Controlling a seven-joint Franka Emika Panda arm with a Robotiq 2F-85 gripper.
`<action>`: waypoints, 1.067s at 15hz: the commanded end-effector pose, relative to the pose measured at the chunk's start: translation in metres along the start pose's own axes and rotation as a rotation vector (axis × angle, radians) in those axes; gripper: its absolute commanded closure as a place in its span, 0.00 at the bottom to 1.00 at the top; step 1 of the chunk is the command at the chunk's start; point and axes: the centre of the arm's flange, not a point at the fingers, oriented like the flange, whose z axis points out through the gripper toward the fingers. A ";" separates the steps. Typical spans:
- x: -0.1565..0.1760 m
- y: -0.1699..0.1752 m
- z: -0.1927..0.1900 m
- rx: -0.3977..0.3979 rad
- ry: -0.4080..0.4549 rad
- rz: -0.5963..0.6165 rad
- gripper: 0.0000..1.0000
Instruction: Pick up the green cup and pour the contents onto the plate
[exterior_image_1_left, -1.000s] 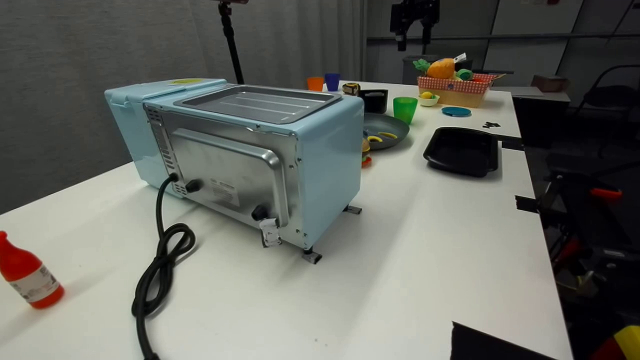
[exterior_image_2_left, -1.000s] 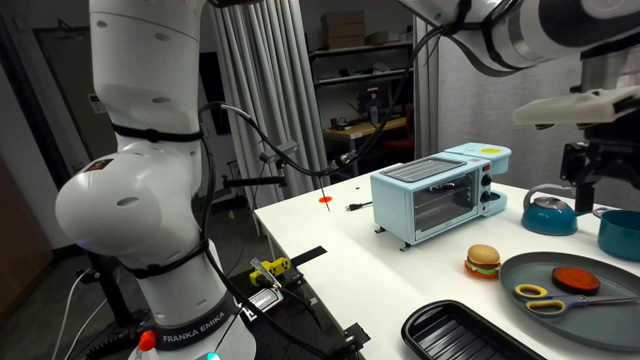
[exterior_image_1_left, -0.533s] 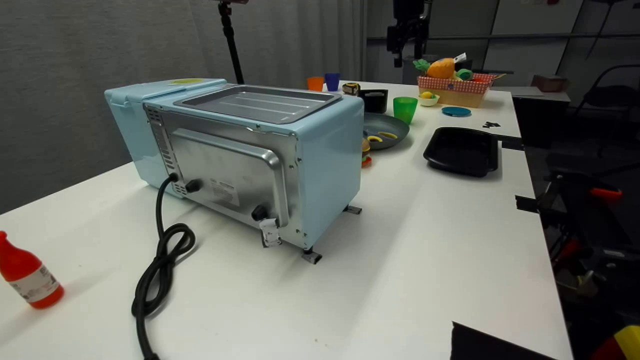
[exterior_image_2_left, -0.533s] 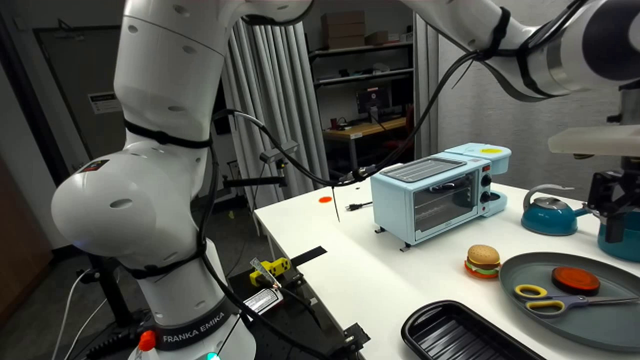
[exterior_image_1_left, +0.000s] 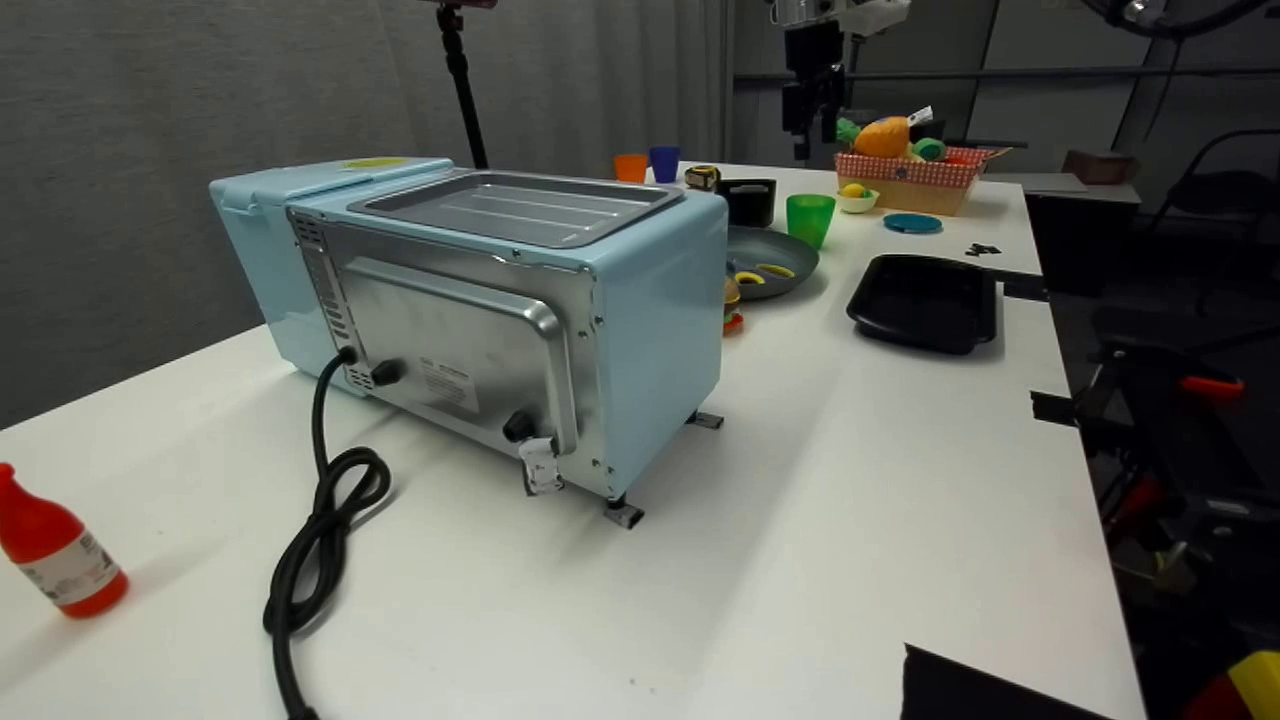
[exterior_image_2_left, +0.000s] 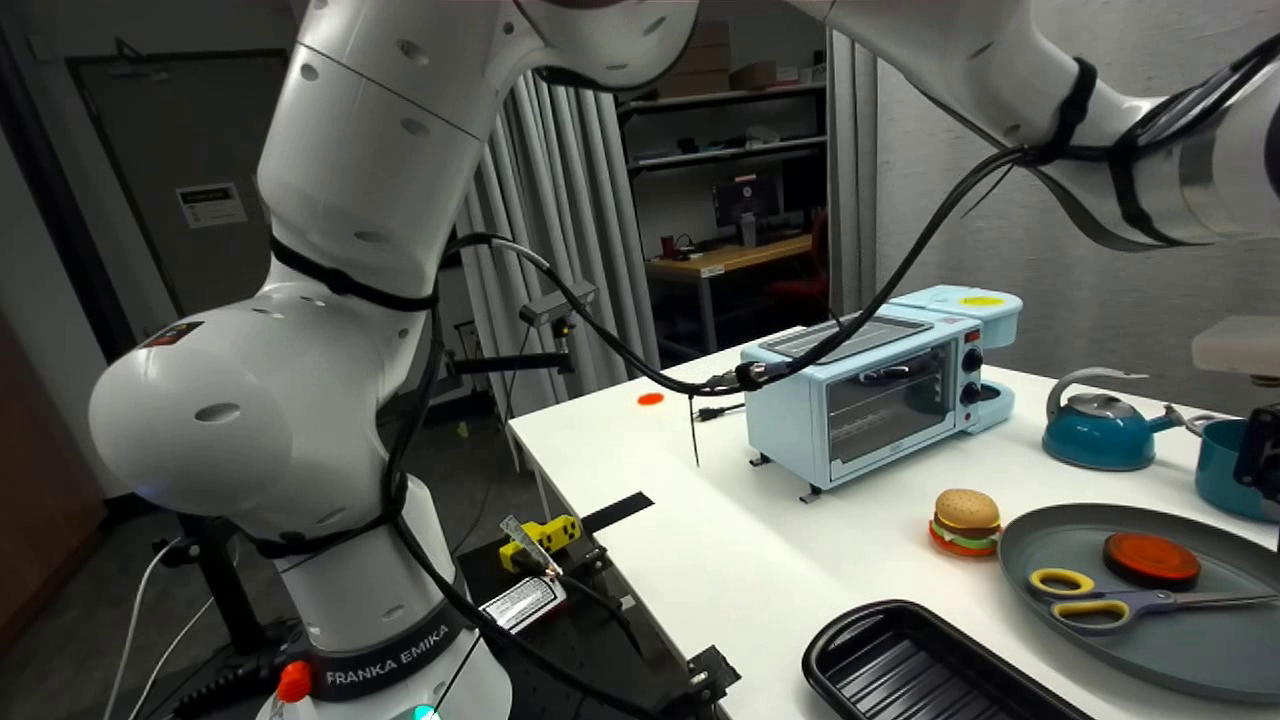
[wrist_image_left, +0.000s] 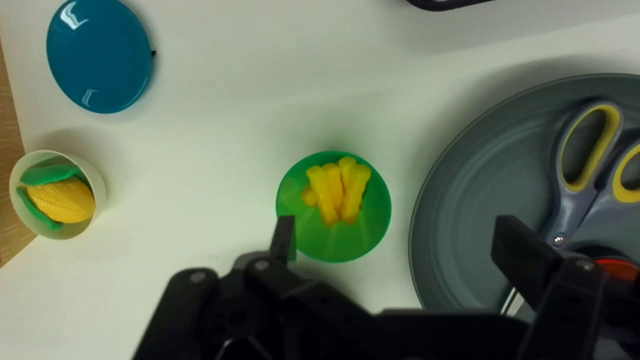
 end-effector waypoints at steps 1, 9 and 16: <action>0.020 0.026 0.010 0.020 -0.029 -0.088 0.00; 0.008 0.031 0.024 0.012 -0.041 -0.108 0.00; 0.010 0.030 0.024 0.013 -0.038 -0.110 0.00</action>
